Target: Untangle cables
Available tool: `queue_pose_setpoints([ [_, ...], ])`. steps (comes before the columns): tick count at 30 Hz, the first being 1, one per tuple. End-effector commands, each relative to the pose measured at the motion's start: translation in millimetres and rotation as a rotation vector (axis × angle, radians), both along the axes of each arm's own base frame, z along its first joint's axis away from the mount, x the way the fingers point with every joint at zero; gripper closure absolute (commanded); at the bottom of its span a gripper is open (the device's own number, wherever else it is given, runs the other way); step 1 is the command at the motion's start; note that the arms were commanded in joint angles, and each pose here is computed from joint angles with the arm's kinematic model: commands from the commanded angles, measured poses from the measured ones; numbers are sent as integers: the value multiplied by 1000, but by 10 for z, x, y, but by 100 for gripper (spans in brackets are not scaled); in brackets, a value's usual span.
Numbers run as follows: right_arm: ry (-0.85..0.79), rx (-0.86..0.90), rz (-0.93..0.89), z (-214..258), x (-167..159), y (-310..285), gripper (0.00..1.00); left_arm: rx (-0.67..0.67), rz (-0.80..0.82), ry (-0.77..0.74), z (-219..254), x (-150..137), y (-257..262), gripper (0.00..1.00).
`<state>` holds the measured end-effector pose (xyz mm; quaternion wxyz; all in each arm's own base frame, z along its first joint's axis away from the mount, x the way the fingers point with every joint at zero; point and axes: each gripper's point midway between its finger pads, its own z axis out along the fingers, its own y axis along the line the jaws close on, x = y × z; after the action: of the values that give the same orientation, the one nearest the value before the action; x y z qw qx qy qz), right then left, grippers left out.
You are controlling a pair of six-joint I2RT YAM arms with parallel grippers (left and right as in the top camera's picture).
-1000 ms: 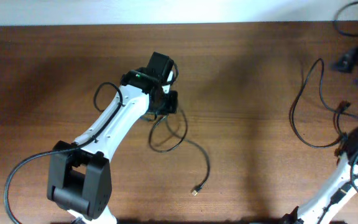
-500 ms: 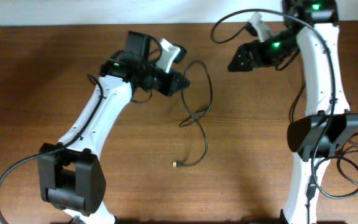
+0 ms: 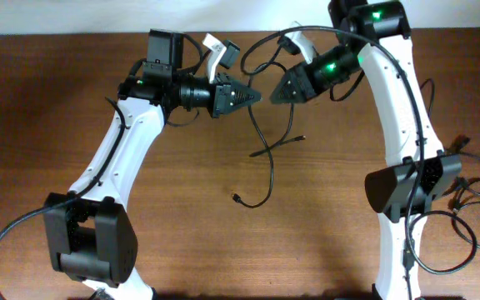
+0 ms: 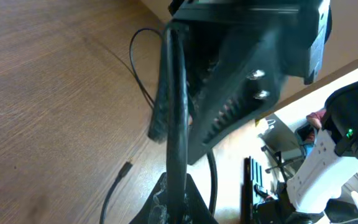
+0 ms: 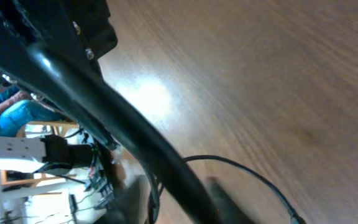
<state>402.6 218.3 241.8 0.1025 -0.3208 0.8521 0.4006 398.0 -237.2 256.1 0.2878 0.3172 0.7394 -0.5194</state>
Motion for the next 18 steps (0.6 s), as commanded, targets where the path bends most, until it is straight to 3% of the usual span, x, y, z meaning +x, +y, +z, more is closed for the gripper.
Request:
queue_pose_setpoints([
  [1,-34,6,12,140,-75,5,96,-27,-22,-30,111,-1,-4,100],
  [2,-37,-11,9,119,-65,-18,96,-27,-21,-23,107,-5,-3,86],
  [3,-40,-25,6,100,-57,-36,96,-25,-21,-14,98,-14,-2,5],
  [6,-64,-112,-16,-5,14,-163,96,-7,-8,22,45,-30,13,1],
  [11,-57,-366,-370,-223,527,-974,96,305,233,225,-571,49,337,1],
  [15,-100,-329,-573,-135,899,-1531,96,532,306,311,-917,-116,507,1],
  [18,-157,-251,-832,54,1305,-2118,96,755,345,287,-1137,-243,561,1],
])
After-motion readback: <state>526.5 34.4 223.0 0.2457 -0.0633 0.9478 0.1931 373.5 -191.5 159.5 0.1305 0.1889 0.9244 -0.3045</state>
